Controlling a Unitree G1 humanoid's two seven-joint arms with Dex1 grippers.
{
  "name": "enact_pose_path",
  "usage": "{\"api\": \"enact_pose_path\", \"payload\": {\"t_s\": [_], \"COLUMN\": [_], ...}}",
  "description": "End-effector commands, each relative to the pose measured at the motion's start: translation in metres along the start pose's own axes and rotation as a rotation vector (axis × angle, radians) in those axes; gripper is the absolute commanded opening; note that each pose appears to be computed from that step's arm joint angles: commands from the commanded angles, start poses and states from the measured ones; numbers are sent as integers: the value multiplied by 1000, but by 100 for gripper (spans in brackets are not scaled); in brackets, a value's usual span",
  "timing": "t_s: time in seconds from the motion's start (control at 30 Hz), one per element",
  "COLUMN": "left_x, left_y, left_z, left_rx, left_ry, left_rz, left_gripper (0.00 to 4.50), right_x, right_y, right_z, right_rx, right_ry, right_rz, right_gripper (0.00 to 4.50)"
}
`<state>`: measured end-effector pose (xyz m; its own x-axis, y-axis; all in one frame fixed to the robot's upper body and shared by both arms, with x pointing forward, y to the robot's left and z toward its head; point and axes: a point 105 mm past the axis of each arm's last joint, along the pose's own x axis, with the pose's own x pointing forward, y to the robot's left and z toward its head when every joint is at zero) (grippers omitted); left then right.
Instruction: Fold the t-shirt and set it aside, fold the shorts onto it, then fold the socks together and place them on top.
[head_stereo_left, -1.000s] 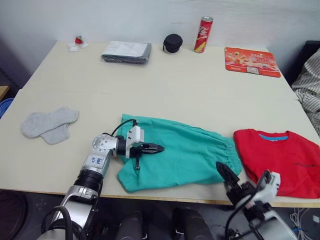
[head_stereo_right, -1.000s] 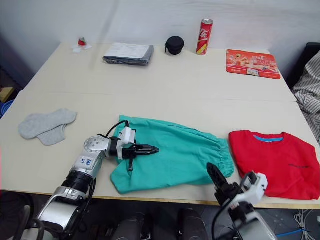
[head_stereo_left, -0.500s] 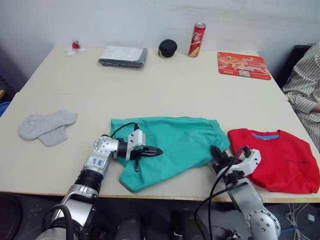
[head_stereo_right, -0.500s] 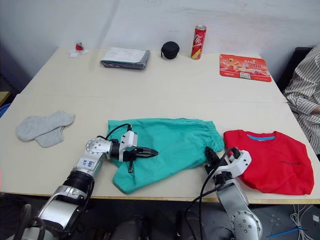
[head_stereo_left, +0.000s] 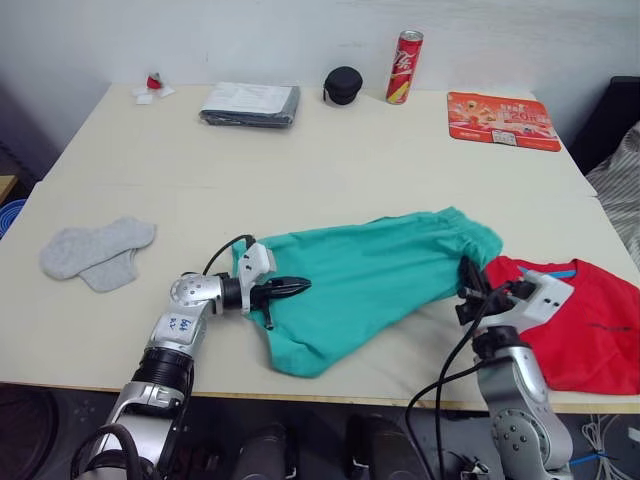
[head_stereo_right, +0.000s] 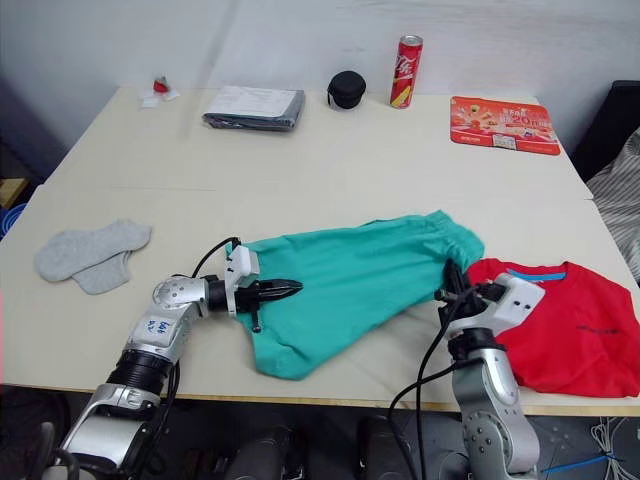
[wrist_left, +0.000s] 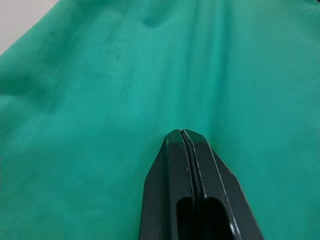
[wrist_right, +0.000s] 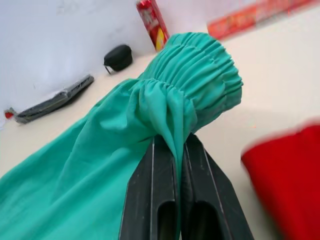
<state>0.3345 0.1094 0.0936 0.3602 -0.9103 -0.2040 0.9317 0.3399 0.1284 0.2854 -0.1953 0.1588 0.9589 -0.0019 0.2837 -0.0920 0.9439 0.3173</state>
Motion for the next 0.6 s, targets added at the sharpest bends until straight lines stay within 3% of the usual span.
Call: {"api": "enact_pose_path", "payload": {"t_s": [0.03, 0.13, 0.33, 0.6], "left_x": [-2, -3, -20, -52], "left_y": [-3, -3, 7, 1], "left_z": [2, -2, -10, -15], "left_rx": [-23, -32, -110, -206], "left_ry": [17, 55, 97, 98], "left_rz": [20, 48, 190, 284], "left_gripper": [0, 0, 0, 0], "right_x": [6, 7, -3, -23], "right_y": [41, 86, 148, 179], "right_z": [35, 28, -12, -46], "right_rx": [-187, -356, -363, -306], "right_ry": [-127, -116, 5, 134], "right_rz": [182, 404, 727, 964], "right_gripper": [3, 3, 3, 3]}}
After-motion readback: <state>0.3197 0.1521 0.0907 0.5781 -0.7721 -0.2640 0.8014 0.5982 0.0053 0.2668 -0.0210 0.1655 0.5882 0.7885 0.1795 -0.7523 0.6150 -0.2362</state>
